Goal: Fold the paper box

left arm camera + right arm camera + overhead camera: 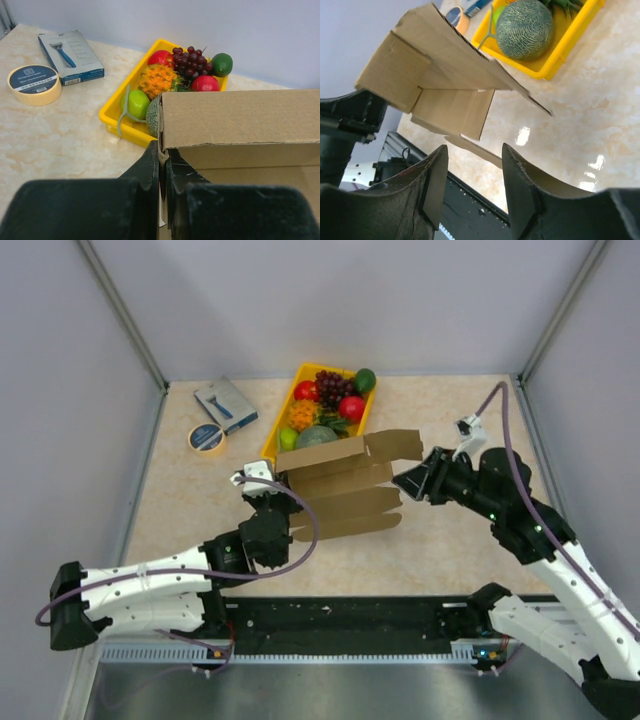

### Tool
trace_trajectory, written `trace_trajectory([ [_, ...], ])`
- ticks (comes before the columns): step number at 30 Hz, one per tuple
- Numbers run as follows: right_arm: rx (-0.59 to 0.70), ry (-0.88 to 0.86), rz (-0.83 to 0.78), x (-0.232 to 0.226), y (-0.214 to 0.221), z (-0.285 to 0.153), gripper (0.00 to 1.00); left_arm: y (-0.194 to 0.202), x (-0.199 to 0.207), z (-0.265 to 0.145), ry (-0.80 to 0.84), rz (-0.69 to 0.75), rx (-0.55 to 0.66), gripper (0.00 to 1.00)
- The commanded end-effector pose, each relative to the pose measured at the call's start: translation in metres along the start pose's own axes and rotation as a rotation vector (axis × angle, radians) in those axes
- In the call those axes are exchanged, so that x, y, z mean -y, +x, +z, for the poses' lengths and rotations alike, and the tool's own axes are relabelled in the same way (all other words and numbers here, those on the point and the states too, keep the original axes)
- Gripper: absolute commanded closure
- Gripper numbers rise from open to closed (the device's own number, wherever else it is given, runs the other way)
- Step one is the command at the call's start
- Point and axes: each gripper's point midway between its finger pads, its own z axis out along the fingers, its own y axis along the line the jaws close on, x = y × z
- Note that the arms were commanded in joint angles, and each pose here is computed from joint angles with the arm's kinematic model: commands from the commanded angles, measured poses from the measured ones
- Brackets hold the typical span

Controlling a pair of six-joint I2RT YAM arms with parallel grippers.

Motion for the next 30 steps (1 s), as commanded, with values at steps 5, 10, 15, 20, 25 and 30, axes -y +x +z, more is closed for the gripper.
trace_trajectory([
  [5,0.044,0.072,-0.058,-0.013,-0.024,0.029,0.55,-0.012,0.002,0.003,-0.043,0.028,0.012,1.0],
  [10,0.055,0.154,-0.104,-0.003,-0.019,0.042,0.58,-0.01,0.002,0.003,-0.043,0.026,0.007,1.0],
  [15,0.07,0.214,-0.172,0.0,-0.016,0.048,0.62,-0.011,0.002,0.004,-0.052,0.03,0.009,1.0],
  [20,0.08,0.255,-0.178,0.007,-0.013,0.042,0.59,-0.011,0.001,0.002,-0.052,0.02,0.001,1.0],
  [25,0.097,0.231,-0.214,-0.002,-0.024,0.033,0.53,-0.009,0.005,0.002,-0.028,0.025,-0.009,1.0],
  [30,0.069,0.186,-0.244,-0.002,-0.035,0.004,0.46,-0.008,0.004,0.0,-0.011,0.043,-0.04,1.0],
])
